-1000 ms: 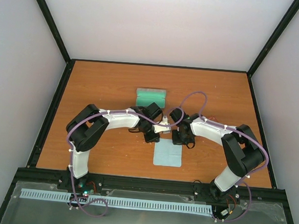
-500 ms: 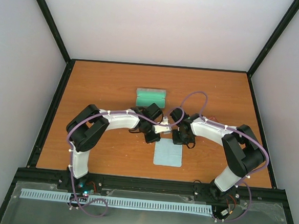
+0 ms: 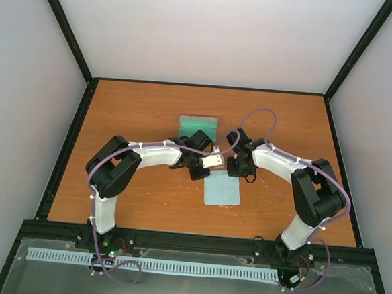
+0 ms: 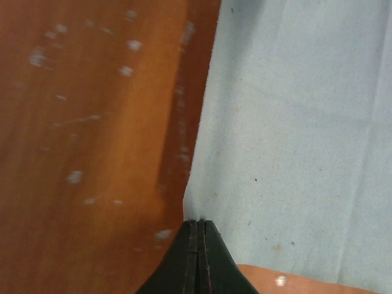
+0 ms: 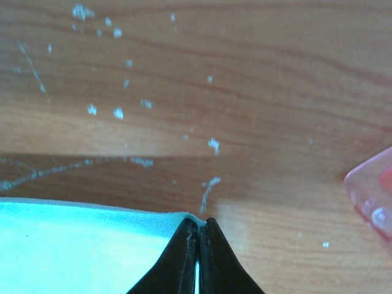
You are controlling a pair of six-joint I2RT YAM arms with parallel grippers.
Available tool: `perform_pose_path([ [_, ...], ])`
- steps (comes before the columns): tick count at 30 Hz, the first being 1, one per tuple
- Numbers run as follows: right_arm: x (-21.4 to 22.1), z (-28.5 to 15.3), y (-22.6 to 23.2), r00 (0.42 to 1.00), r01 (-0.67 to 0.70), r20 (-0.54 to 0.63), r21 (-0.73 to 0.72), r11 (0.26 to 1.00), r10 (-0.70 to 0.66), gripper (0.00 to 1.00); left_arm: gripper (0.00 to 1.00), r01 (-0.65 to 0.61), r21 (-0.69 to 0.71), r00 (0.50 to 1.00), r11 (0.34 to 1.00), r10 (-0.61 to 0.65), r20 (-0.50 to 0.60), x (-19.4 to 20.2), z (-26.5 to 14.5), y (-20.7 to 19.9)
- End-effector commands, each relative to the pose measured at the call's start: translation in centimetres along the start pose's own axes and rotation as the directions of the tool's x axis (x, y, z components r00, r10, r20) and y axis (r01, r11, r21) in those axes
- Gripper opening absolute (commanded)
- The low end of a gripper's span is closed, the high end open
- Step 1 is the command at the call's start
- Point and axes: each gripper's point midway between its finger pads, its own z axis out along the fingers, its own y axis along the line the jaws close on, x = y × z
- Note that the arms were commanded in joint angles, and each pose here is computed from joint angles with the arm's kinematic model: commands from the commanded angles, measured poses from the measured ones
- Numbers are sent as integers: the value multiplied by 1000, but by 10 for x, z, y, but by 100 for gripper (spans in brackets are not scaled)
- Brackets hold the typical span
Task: Organize the sunglasses
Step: Fold the glasses cleaning cloth at the center of the board.
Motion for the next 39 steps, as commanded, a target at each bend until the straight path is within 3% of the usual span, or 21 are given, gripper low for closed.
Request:
perform_pose_path([
  [1, -26, 1, -1, 999, 12, 43, -7, 1000, -11, 3, 1, -57, -95, 997, 994, 62, 46, -21, -15, 34],
  [6, -41, 2, -1, 998, 23, 57, -20, 1000, -22, 3, 1, -62, -142, 995, 988, 72, 68, -29, -21, 57],
  [12, -47, -5, 5, 995, 45, 95, -65, 997, -39, 3, 1, -41, -127, 994, 991, 53, 91, -32, -23, 55],
  [24, -16, -14, 11, 994, 42, 111, -184, 982, -22, 3, 1, 1, -77, 990, 997, 10, 142, -26, -37, 33],
  [39, 6, -12, 6, 996, 47, 86, -197, 979, -31, 3, 1, 13, -5, 988, 1000, -12, 157, -21, -37, 4],
])
